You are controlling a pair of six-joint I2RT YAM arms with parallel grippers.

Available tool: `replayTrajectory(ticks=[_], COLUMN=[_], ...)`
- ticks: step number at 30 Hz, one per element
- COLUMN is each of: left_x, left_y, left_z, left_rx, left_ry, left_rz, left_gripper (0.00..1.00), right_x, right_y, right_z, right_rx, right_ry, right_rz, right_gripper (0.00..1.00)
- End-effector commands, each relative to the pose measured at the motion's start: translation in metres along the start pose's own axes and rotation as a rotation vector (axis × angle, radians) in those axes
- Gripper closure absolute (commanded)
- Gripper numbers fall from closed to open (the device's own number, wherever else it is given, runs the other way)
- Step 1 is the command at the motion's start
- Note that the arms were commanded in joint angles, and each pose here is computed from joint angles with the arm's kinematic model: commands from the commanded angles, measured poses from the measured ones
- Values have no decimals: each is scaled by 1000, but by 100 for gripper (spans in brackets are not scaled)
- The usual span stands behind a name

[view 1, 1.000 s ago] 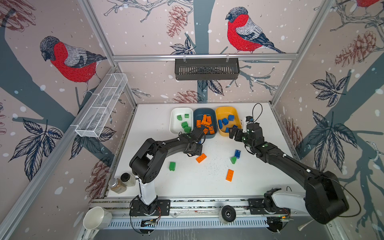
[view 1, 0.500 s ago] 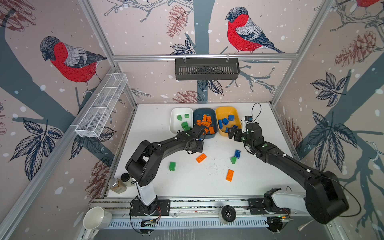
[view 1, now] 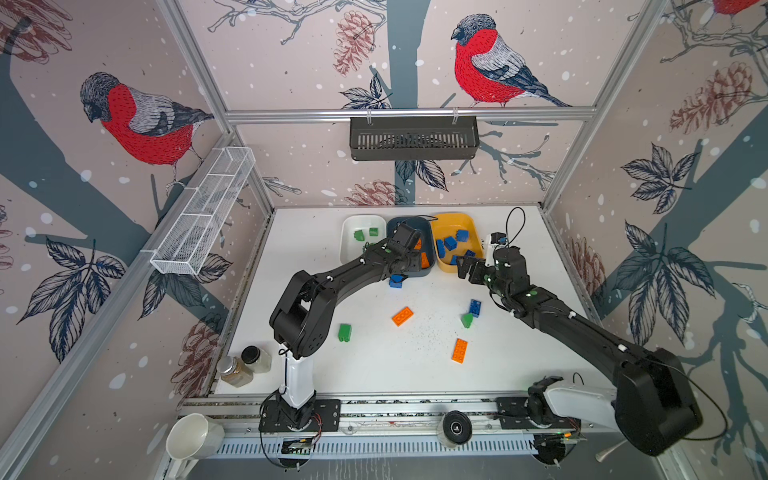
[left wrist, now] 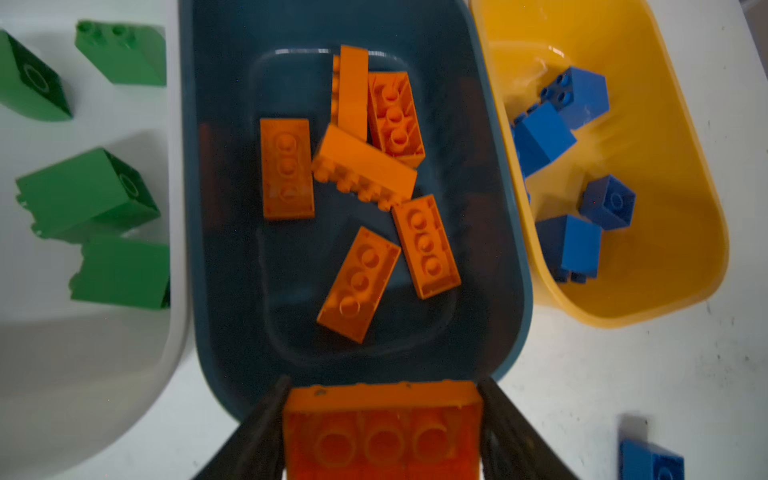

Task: Sort the legos into containers by color
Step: 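Drop the orange brick in the teal container while the right gripper lowers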

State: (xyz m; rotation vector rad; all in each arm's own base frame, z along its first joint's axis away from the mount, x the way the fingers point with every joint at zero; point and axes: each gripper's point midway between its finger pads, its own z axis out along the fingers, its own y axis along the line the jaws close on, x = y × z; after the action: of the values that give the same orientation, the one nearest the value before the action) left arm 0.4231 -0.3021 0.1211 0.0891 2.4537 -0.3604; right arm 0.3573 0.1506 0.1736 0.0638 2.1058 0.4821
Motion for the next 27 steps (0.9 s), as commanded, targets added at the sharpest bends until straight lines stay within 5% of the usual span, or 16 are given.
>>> replayTrajectory(ticks=[1,20,23,27], left_x=[-20,-52,-53,-60], left_y=[1,-11,-11,-17], left_z=[6,64,68,60], left_rx=[-36,-93,-101,-83], left_ry=[-52,-74,-72,-68], left_rz=[21,77,87,96], left_gripper=[48,45,37,14], right_x=[3,47,63,90], right_y=[-6,-24,-24,-22], right_z=[-3,-5,-5,-5], right_rx=[27,84,77,85], right_ry=[-4,116,185,295], right_rz=[23,52,48,37], right_gripper=[0,1,6,17])
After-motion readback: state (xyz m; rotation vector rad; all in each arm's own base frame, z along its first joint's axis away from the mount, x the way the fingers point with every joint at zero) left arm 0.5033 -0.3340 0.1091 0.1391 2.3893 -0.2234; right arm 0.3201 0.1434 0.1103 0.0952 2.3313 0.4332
